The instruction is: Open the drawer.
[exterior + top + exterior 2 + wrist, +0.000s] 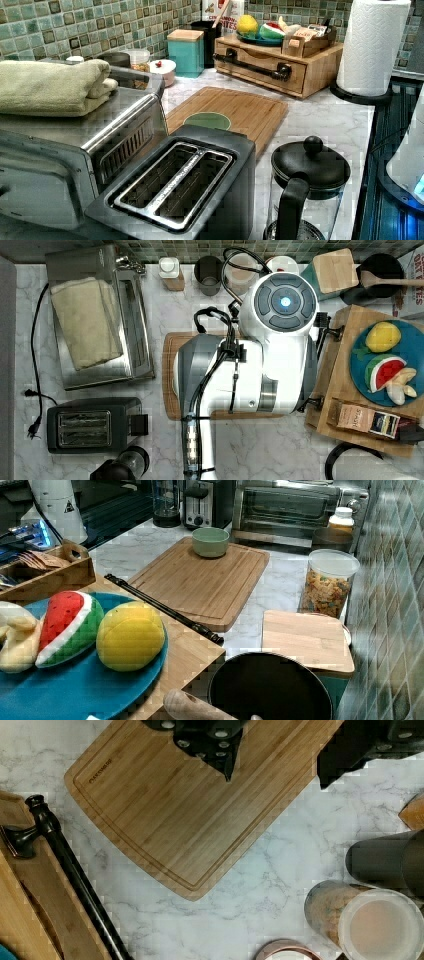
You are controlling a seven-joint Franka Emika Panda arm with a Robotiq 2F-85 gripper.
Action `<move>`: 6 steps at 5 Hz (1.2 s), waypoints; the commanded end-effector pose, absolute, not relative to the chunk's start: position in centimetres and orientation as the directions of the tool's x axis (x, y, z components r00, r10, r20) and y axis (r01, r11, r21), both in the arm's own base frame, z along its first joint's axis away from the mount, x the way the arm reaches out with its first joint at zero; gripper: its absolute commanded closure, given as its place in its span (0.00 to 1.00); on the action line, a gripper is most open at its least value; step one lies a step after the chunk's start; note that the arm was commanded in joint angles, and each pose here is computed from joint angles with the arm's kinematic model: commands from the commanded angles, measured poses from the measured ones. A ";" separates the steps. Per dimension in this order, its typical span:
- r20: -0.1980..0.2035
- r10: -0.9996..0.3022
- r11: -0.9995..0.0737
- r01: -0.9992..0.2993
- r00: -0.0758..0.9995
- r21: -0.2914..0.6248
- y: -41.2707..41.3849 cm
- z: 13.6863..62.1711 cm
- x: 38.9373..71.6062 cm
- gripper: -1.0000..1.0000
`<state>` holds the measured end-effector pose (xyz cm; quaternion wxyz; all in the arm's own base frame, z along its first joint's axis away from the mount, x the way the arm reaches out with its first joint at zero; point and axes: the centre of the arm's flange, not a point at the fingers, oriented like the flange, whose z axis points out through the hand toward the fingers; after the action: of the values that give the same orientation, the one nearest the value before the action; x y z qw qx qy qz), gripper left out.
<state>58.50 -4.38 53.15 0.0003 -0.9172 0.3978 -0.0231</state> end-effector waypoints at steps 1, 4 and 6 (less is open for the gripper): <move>0.055 -0.730 -0.683 -0.730 0.681 -0.030 -4.4 53.9 58.7 0.00; 0.094 -0.460 -0.884 -0.465 0.883 0.041 -10.9 51.7 57.0 0.00; 0.135 -0.369 -0.919 -0.383 0.919 0.097 -17.1 50.5 58.0 0.00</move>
<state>58.73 -7.18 49.18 -0.0337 -0.9892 0.1394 -0.0288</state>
